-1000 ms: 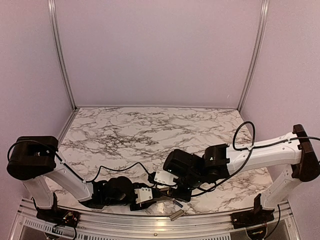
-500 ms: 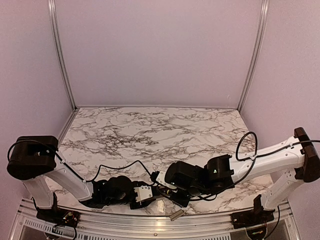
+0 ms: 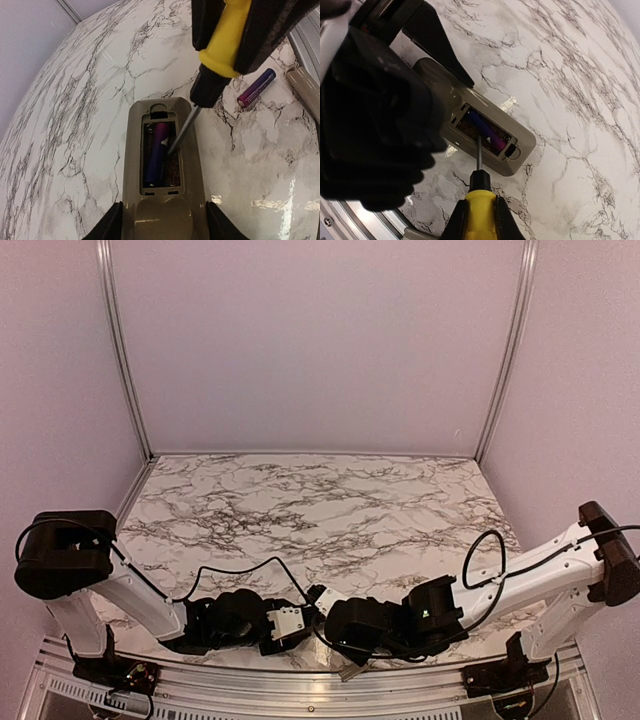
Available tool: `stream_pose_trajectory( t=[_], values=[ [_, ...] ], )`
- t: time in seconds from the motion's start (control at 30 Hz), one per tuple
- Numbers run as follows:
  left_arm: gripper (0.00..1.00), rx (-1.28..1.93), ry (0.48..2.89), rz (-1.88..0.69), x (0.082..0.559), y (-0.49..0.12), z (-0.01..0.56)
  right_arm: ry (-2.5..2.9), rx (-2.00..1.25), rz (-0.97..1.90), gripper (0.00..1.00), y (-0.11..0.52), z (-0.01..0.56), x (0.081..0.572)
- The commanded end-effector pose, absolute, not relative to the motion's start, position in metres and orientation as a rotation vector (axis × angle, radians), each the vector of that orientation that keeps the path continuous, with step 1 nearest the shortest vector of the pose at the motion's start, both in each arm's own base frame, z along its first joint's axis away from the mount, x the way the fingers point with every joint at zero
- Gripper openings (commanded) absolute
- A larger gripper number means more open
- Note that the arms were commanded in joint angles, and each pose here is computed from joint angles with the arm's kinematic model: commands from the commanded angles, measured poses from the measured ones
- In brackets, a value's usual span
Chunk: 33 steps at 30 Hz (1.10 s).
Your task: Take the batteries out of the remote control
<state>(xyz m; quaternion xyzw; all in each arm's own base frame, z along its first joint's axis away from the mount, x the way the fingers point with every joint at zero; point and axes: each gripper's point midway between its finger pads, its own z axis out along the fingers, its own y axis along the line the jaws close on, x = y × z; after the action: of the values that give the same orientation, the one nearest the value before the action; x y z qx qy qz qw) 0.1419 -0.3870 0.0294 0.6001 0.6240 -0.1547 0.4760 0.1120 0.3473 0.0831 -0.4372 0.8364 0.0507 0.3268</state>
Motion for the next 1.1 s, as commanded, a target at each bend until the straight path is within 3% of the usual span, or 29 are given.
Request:
stream_pose_trajectory(
  t=[0.0, 1.07],
  values=[
    [0.00, 1.482, 1.530, -0.428, 0.134, -0.391, 0.030, 2.155, -0.977, -0.033, 0.00, 0.329, 0.078, 0.132],
    [0.00, 1.446, 1.553, -0.429, 0.140, -0.391, 0.033, 2.148, -0.871, 0.025, 0.00, 0.334, 0.058, 0.131]
  ],
)
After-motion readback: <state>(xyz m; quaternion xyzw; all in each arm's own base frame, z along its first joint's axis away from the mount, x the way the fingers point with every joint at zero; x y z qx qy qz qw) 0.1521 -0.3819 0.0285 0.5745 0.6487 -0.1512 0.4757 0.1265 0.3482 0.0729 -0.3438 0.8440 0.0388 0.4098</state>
